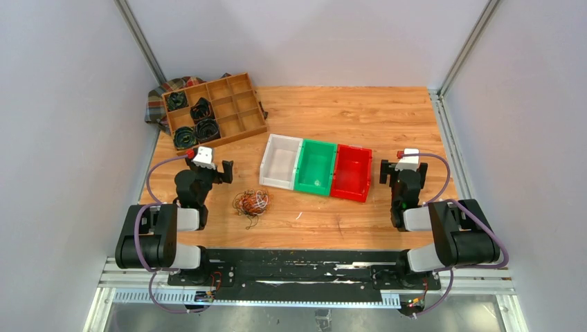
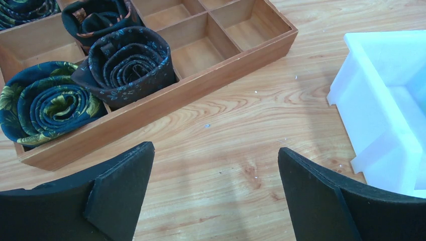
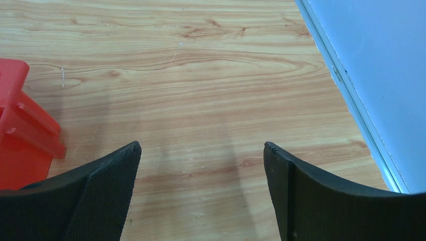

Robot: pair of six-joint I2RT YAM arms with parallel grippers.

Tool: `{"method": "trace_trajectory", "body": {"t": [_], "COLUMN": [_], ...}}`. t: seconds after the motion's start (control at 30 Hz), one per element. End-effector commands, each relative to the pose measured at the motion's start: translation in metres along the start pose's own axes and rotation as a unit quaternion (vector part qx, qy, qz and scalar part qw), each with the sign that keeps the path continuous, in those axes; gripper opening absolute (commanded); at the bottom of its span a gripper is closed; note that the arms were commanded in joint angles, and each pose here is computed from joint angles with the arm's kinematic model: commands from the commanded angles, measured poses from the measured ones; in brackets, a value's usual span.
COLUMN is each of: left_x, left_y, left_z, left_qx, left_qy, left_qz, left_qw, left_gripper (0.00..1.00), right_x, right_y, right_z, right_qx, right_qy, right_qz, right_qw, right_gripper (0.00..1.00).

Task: Untangle the cables
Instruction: Untie the cable.

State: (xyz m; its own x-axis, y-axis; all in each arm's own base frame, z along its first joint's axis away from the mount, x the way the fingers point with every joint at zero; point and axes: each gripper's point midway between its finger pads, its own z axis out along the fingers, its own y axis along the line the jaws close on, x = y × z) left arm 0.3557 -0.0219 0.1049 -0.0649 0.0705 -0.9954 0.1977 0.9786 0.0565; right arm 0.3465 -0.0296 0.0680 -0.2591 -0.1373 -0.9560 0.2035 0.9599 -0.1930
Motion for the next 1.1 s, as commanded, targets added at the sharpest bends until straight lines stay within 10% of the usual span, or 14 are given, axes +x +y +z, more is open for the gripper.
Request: {"method": "trace_trajectory", "body": {"t": [0.0, 0.5, 0.77, 0.87, 1.07], "left_x": [-0.003, -0.017, -0.043, -0.05, -0.048], "left_y": [-0.002, 0.0, -0.003, -0.023, -0.072], "left_z": [0.0, -0.004, -0.001, -0.016, -0.058], "left_qx": [0.003, -0.002, 0.049, 0.122, 0.285], "left_qy": [-0.008, -0.021, 0.111, 0.159, 0.254], "left_qz": [0.003, 0.0, 0.023, 0.038, 0.004], "left_qw": [1.0, 1.0, 0.992, 0.979, 0.924], "left_gripper": [0.98, 0.98, 0.98, 0.98, 0.98], "right_x": [-0.006, -0.037, -0.104, -0.106, -0.146], "right_y": [-0.004, -0.027, -0.039, -0.049, 0.045], "right_z": [0.003, -0.008, -0.042, -0.049, -0.038], "right_qx": [0.005, 0.051, 0.059, 0.106, -0.155], "right_qy": [-0.01, 0.011, -0.04, -0.015, 0.079], "right_qz": [0.004, 0.031, 0.19, 0.349, 0.346], "right_qw": [1.0, 0.998, 0.979, 0.931, 0.922], "right_gripper": [0.91, 0.91, 0.91, 0.91, 0.91]}}
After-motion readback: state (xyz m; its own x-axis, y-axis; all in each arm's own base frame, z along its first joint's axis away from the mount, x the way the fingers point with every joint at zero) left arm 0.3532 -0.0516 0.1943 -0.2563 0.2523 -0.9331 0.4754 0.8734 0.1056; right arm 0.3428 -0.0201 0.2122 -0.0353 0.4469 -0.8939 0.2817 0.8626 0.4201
